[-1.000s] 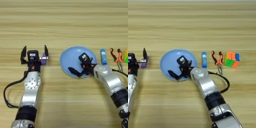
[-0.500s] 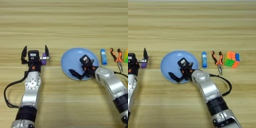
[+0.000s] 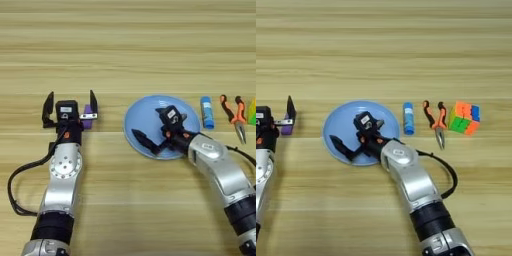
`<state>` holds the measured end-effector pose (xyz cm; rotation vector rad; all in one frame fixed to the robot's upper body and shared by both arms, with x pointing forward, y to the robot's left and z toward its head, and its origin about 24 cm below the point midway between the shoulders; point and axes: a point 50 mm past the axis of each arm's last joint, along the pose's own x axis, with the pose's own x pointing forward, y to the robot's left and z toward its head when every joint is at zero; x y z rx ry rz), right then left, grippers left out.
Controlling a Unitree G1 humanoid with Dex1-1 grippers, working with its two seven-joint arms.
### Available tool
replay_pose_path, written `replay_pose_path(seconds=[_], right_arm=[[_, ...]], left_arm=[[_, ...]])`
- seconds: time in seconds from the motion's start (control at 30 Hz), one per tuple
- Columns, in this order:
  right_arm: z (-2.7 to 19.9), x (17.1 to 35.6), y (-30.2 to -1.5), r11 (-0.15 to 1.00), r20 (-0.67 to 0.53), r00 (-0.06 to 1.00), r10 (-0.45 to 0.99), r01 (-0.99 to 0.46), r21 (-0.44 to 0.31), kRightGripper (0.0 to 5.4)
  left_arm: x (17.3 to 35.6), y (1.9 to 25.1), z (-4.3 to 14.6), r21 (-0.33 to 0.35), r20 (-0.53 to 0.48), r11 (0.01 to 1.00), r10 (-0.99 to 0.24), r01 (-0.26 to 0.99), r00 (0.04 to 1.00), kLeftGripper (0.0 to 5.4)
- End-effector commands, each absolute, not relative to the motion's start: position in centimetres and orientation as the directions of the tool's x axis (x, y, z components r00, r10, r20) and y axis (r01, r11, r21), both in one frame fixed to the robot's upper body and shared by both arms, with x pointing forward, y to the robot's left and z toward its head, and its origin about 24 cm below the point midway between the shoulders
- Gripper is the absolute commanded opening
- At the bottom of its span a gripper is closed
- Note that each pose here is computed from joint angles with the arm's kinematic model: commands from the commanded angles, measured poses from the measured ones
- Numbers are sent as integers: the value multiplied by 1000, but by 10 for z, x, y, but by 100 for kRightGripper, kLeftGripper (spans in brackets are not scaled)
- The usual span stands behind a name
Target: Move the objects on the table
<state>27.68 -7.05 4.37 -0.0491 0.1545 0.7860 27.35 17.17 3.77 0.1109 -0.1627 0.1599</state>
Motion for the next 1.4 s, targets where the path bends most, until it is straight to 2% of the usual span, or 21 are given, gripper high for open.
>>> replay_pose_path(seconds=[0.03, 0.17, 0.3, 0.6, 0.73, 0.9, 1.13, 1.4], right_arm=[[51, 279, -71, 717, -115, 711, 694, -697, 20, 535], [58, 281, -72, 725, -74, 722, 688, -688, 22, 535], [78, 285, -78, 758, 14, 758, 652, -652, 23, 535], [109, 284, -85, 783, 124, 777, 617, -622, 8, 535], [111, 284, -88, 794, 126, 789, 601, -608, 21, 535], [109, 287, -91, 810, 112, 809, 577, -585, 48, 535], [109, 287, -90, 811, 111, 811, 574, -582, 59, 535], [109, 287, -87, 810, 110, 811, 574, -582, 71, 535]], left_arm=[[274, 173, 37, 108, 157, 980, 152, -170, 976, 540], [275, 173, 36, 115, 147, 980, 144, -162, 979, 540], [276, 173, 33, 124, 118, 981, 138, -152, 983, 540], [281, 170, 21, 176, 2, 980, 89, -88, 996, 540], [286, 168, 16, 166, -48, 985, 58, -49, 997, 540], [288, 165, 10, 196, -114, 981, 14, 8, 993, 540], [289, 171, 0, 207, -182, 978, 63, -25, 981, 540], [280, 178, -3, 219, -219, 975, 94, -45, 971, 540]])
